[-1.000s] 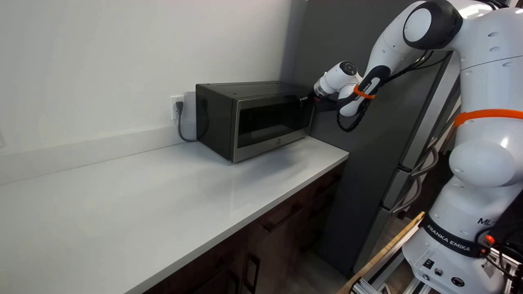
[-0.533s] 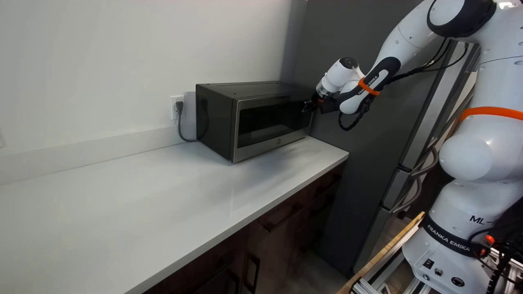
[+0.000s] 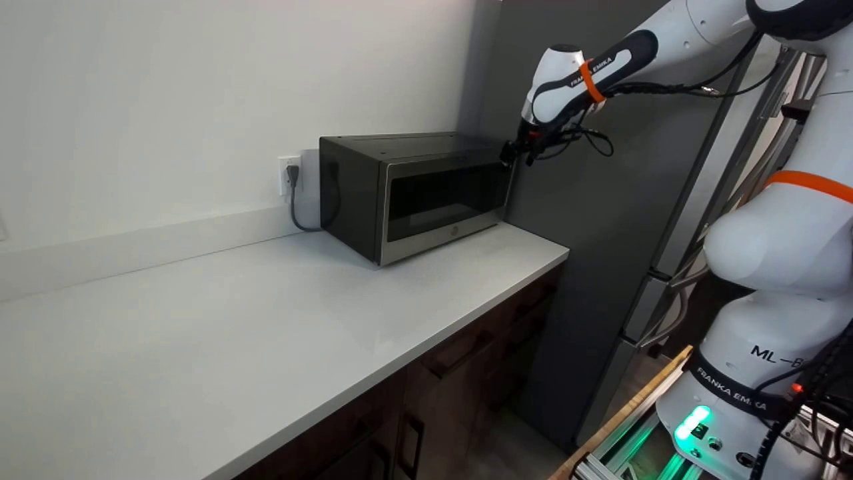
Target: Close the microwave door
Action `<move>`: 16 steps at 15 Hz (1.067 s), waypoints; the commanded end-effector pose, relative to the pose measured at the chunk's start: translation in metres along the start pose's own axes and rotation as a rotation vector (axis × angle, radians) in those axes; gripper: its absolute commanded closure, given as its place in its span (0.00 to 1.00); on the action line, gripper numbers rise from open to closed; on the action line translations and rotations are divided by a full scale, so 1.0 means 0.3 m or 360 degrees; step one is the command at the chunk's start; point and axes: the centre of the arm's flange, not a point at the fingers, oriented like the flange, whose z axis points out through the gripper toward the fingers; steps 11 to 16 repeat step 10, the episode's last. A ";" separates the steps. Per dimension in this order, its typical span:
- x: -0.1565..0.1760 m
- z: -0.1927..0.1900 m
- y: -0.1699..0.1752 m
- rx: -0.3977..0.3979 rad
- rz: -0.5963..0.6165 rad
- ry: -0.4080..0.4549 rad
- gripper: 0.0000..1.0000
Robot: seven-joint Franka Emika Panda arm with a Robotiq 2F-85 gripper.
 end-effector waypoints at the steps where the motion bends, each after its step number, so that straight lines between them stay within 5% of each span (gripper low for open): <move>1: 0.113 -0.208 0.088 0.0133 0.0035 -0.0291 0.00; 4: 0.123 -0.238 0.121 0.0196 0.0151 -0.0504 0.00; 5: 0.014 -0.161 0.089 0.0139 0.0083 -0.0369 0.00; 16: 0.033 -0.187 0.096 0.0154 0.0112 -0.0441 0.00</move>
